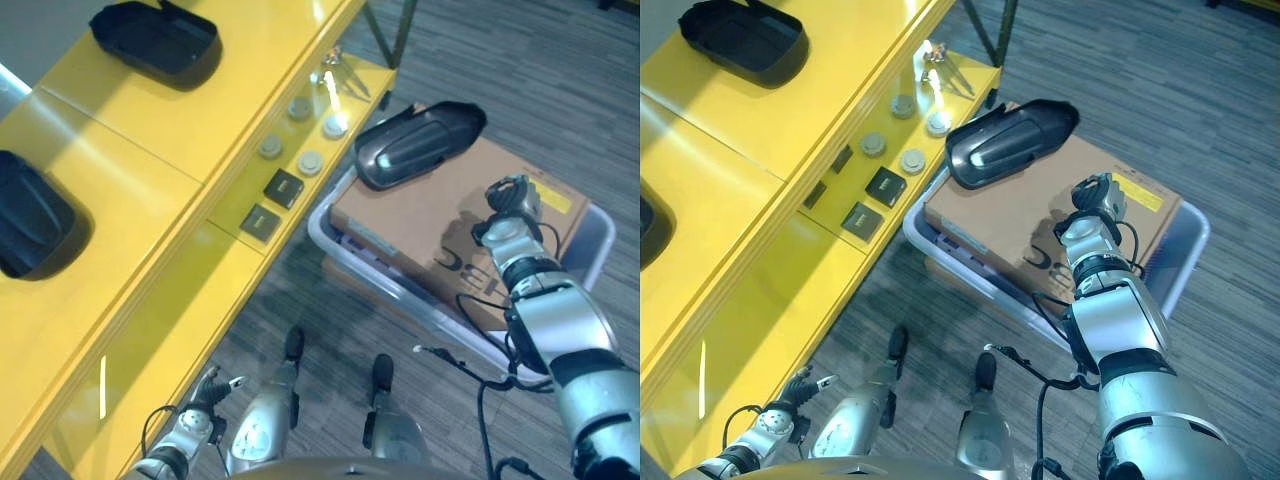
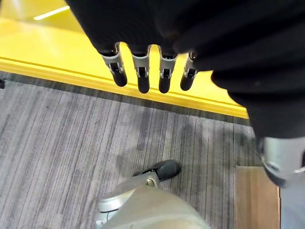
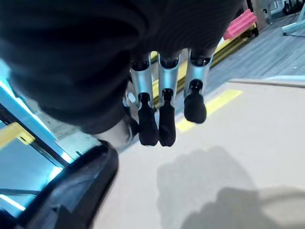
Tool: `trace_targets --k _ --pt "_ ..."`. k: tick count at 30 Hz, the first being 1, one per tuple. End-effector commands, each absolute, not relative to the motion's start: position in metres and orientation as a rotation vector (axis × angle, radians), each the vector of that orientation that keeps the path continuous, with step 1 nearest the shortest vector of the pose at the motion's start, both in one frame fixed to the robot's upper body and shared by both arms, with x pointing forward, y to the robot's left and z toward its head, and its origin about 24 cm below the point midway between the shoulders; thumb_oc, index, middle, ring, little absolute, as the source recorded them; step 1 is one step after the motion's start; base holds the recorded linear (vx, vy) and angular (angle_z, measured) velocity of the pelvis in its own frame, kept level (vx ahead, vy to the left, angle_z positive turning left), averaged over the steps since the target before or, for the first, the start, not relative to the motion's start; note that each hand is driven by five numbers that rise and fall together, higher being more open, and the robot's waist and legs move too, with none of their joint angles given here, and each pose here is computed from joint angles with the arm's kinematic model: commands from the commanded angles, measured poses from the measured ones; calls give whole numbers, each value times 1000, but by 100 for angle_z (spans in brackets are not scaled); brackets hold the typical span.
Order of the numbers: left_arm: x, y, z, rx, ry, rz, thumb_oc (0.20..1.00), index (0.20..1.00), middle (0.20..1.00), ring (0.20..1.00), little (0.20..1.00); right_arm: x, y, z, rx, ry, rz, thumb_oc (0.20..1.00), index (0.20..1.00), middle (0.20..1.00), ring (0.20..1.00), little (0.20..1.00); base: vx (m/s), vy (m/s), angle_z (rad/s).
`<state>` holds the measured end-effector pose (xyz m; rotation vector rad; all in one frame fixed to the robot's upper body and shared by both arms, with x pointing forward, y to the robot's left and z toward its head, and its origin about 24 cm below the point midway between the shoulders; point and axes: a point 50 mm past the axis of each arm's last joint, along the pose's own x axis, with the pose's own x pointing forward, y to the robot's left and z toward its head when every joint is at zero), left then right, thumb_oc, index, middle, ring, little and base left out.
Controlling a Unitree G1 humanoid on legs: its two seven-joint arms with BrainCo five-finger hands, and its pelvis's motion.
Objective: Move parts from the plastic box to the shelf.
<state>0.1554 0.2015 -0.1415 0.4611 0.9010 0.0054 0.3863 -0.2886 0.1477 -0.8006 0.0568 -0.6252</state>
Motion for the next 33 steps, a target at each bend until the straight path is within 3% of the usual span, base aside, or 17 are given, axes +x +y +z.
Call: trace_targets --k 1,12,23,33 --pt "152 207 -143 505 921 -9 1000 1000 1000 1000 1000 390 -279 170 -911 -115 -585 1000 1000 1000 1000 1000 -9 -10 -14" --pt "162 209 -139 510 889 -38 1000 1000 1000 1000 1000 405 -273 212 -1102 -114 -446 1000 1000 1000 1000 1000 13 -17 8" --pt "159 212 -141 530 923 -71 1000 1000 1000 1000 1000 397 -283 165 -1063 100 -258 1000 1000 1000 1000 1000 28 -20 14" --pt "155 217 -142 478 957 -37 1000 1000 1000 1000 1000 382 -270 120 -1276 141 19 1000 1000 1000 1000 1000 1 -7 -5"
